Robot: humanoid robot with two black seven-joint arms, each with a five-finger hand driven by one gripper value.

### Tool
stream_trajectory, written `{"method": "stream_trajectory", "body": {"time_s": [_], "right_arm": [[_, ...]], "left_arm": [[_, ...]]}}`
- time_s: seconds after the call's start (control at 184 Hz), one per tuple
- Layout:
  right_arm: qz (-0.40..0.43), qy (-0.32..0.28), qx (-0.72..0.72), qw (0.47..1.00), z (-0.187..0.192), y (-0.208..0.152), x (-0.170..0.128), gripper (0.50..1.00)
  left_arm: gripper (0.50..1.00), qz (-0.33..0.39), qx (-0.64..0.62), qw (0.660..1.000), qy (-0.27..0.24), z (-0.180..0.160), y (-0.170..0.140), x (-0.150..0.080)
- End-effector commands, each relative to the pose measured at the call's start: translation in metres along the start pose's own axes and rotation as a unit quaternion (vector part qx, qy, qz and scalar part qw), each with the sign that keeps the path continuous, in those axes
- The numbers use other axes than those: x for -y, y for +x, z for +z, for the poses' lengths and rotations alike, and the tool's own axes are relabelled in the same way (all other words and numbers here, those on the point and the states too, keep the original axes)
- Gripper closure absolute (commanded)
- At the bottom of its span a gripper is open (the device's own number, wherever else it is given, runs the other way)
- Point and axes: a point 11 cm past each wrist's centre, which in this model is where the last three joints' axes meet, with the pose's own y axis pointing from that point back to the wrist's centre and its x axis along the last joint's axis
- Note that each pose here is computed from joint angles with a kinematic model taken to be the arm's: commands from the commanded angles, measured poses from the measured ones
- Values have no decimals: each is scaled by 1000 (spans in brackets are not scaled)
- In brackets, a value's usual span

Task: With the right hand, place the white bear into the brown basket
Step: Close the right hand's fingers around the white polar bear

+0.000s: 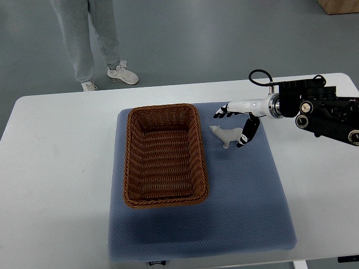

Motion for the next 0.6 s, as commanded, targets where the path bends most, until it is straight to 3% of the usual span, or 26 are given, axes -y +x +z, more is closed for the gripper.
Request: {"method": "stream_trajectory", "body": {"time_s": [0.0,0.267,0.414,0.594], "right_arm": [[3,0,-1,1000,-1,1,2,593],[-4,-1,1,1000,-4,-11,12,603],[-5,-9,-1,1000,-1,-14,14,668],[-4,-11,-11,1000,-1,-14,14,695]], "left_arm": [[500,0,0,1000,0,0,0,0],[500,2,0,1000,1,-1,1,0],[500,0,0,1000,0,0,0,0],[500,0,0,1000,0,0,0,0]]}}
